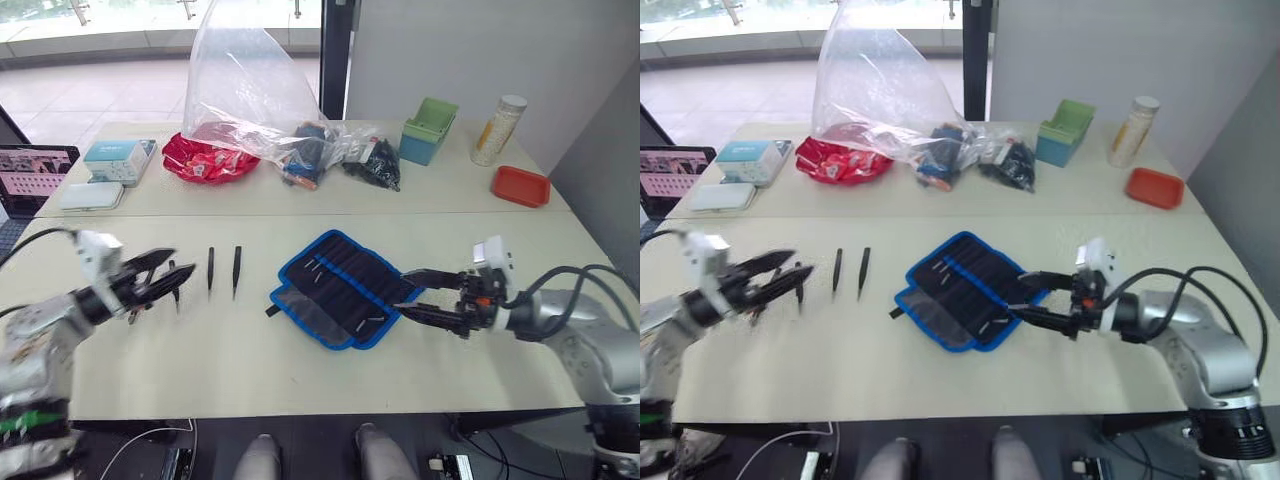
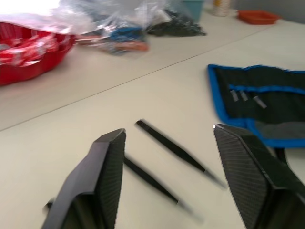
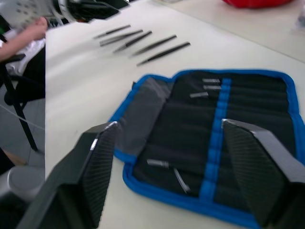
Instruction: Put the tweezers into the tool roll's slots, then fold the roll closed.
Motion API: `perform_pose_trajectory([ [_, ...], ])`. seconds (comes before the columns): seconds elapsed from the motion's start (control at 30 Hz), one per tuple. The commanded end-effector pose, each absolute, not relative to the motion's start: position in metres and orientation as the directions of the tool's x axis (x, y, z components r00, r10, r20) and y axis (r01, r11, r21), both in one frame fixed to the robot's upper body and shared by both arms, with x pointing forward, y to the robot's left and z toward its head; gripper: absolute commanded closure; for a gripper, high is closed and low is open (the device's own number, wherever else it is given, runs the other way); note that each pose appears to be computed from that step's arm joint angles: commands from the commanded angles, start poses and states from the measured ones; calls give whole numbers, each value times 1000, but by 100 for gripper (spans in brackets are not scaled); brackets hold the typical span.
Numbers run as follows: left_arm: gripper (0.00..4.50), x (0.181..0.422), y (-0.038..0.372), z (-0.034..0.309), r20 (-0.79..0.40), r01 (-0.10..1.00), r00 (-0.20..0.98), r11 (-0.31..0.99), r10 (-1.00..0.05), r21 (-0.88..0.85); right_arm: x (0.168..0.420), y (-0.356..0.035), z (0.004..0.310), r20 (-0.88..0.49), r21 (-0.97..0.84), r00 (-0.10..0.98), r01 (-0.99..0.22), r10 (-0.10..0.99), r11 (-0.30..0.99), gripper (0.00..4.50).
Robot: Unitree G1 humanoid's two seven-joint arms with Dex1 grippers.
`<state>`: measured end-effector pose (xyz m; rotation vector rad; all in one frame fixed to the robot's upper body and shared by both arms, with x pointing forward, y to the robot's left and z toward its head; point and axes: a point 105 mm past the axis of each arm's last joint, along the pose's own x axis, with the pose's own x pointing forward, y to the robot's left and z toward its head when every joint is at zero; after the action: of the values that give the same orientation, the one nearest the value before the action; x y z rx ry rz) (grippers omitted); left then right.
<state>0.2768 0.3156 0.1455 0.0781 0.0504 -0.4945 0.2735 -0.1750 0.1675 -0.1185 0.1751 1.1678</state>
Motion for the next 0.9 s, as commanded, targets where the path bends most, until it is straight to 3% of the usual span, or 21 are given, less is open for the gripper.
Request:
perform_pose_trajectory([
  [0.03,2,244,338,164,9,342,938,931,-346,131,275,-184,179,-176,-47,385,-923,906,383,0],
  [0.27,2,173,390,138,7,-3,1000,995,2,102,292,-193,176,-152,-72,431,-902,889,425,0],
  [0.47,2,136,402,112,-37,-143,989,986,147,80,297,-193,176,-144,-76,411,-912,900,404,0],
  [0.9,2,126,406,96,-74,-161,983,983,168,88,305,-202,175,-138,-98,431,-902,892,421,0],
])
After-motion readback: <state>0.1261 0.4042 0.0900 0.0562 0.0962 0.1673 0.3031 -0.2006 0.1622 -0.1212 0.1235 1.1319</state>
